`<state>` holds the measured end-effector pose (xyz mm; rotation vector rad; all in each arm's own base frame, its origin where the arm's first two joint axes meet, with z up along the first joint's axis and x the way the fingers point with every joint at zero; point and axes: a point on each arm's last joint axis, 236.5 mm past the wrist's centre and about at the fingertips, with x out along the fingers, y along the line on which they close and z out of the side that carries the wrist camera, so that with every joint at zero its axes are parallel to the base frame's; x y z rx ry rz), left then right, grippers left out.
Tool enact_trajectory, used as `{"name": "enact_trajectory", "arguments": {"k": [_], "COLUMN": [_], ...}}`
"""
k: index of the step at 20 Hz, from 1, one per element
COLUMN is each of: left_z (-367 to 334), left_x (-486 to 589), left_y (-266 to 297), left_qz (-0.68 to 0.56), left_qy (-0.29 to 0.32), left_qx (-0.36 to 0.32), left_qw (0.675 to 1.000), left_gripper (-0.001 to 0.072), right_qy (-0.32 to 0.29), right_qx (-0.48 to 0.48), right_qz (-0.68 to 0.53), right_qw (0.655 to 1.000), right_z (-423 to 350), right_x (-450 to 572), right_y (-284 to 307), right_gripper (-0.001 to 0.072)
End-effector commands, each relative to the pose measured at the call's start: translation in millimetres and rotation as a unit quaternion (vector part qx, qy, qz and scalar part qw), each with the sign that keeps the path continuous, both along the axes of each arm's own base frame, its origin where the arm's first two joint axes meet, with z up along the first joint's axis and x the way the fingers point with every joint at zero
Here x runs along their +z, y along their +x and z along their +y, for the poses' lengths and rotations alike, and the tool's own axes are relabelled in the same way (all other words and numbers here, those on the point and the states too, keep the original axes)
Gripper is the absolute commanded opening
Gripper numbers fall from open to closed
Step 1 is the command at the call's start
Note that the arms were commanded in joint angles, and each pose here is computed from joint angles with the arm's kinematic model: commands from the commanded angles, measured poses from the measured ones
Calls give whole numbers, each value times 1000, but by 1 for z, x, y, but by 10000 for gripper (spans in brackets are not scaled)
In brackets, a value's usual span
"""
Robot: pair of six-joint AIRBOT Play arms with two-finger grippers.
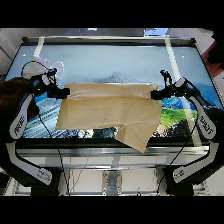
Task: Fold the shirts.
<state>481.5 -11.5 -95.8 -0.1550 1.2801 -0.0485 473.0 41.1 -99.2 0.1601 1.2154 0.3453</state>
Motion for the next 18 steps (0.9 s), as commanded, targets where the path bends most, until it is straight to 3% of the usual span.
{"name": "enact_trajectory", "arguments": {"k": [1, 2, 7, 11, 15, 18], "left_z": [-9, -10, -2, 42, 50, 42], "left_x": [-2, 2, 106, 180, 143, 156], "left_y": [-3, -3, 0, -56, -140, -140], "left_qz": [7, 10, -51, -114, -115, -168], "left_qy": [-23, -23, 0, 57, 35, 14], "left_qx": [6, 4, -46, -17, 46, 68], "left_qw": [1000, 1000, 998, 992, 992, 983], "left_gripper": [718, 694, 694, 694, 694, 694], "right_qy": [24, 26, 12, 30, 118, 229], "right_qx": [4, 10, 5, -50, -123, -145], "right_qz": [29, 37, 32, 32, 139, 208], "right_qw": [999, 999, 999, 998, 976, 940], "right_z": [10, 10, -28, -64, -33, 23], "right_x": [-2, 1, 85, 130, 75, 58], "right_y": [-15, -21, -49, -117, -220, -256], "right_gripper": [176, 215, 215, 214, 215, 217]}}
